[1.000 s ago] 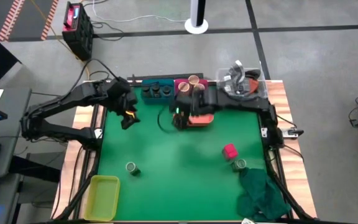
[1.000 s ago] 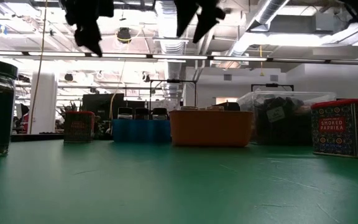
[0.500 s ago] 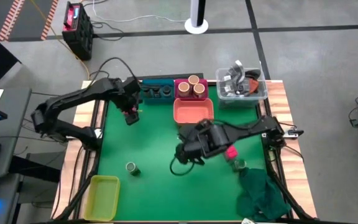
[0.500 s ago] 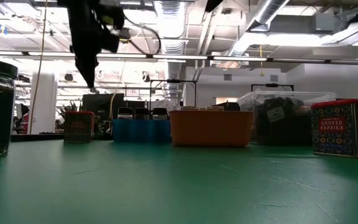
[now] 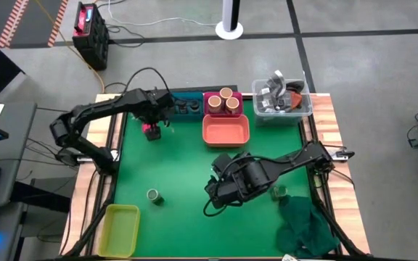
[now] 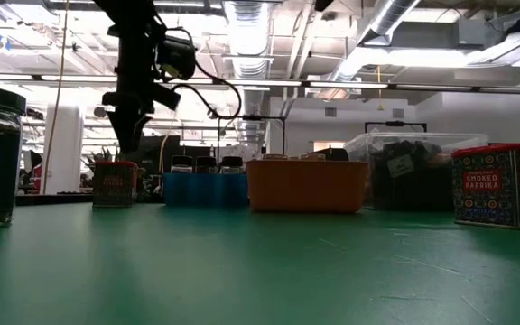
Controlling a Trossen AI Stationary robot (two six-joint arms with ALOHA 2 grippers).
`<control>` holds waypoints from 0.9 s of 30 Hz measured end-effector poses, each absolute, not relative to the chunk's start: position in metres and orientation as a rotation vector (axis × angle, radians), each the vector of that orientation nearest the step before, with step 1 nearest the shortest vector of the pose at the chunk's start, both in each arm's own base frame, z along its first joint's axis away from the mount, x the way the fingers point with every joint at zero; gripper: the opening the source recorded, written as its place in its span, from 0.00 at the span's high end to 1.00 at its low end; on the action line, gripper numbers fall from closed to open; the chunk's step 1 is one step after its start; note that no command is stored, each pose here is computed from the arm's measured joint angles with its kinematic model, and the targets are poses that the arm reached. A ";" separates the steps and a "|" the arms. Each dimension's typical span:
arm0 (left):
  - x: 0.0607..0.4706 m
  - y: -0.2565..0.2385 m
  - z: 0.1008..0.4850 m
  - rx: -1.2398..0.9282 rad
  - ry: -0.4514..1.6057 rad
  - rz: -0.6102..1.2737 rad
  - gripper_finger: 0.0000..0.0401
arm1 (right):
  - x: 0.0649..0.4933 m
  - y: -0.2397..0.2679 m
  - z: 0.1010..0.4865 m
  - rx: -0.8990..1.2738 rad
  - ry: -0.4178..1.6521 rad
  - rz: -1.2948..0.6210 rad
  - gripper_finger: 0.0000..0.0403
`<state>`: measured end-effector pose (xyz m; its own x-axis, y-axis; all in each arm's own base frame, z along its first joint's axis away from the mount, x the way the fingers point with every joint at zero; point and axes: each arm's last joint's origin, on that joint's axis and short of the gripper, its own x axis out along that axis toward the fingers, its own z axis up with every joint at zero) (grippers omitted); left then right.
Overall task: Sort spices by type
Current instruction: Put the left red seasoning can into the orange bin
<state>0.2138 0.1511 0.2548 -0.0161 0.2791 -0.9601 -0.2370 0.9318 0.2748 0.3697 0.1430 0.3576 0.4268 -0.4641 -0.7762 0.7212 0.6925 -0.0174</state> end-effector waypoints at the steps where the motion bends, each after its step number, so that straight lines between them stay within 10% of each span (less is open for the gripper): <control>1: 0.214 0.152 0.255 0.043 1.530 0.409 0.28 | 0.371 0.143 0.355 0.347 0.844 -0.761 0.07; 27: 0.197 0.171 0.248 -0.058 1.524 0.287 0.13 | 0.372 0.143 0.339 0.322 0.885 -0.788 0.07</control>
